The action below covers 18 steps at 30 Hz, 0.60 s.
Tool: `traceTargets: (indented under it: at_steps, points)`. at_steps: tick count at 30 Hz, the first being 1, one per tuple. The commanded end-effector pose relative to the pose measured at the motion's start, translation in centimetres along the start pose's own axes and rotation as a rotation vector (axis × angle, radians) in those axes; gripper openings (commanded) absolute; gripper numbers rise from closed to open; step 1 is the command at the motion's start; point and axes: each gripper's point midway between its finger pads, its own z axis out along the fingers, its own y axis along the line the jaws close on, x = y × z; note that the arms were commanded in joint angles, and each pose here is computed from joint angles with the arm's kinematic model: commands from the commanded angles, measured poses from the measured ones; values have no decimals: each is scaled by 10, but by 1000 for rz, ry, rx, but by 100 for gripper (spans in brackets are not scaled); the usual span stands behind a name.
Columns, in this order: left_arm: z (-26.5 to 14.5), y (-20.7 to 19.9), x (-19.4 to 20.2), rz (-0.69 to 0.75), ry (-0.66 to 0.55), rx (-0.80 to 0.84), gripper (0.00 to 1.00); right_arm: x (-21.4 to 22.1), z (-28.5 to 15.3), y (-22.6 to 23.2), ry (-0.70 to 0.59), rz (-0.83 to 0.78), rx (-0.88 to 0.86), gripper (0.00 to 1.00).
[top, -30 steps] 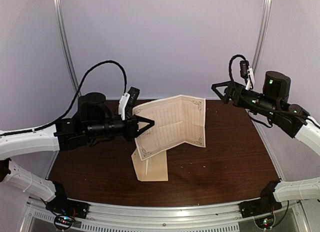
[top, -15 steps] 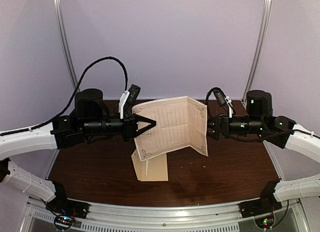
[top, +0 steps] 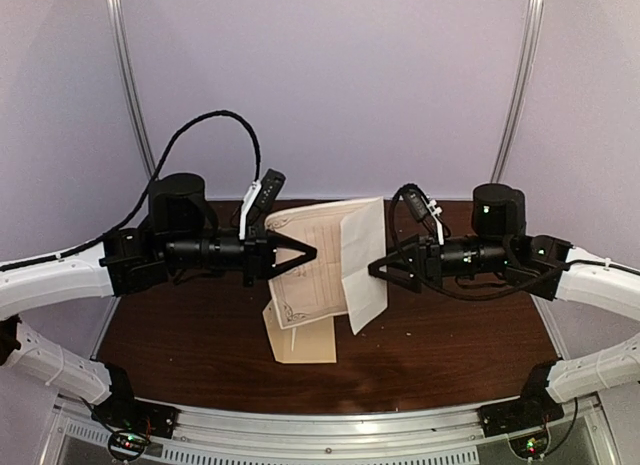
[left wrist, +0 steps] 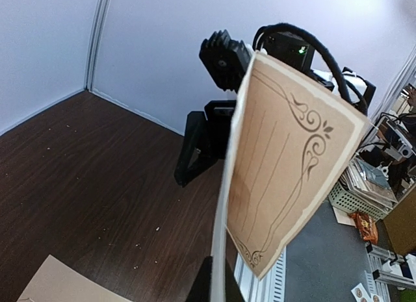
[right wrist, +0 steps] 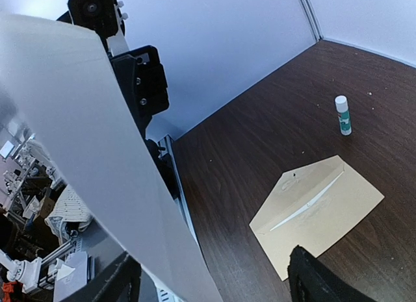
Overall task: Place the letter into the envelope and seal it
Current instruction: Fold the letter.
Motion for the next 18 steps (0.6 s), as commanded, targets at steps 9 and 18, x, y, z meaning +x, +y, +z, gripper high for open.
traceTargets:
  at_steps: [9, 18]
  points:
    - [2, -12, -12, 39, -26, 61, 0, -26, -3, 39, -88, -73, -170, 32]
    - [-1, -2, -14, 24, -51, -5, 19, -27, -7, 38, -115, -73, -155, 0]
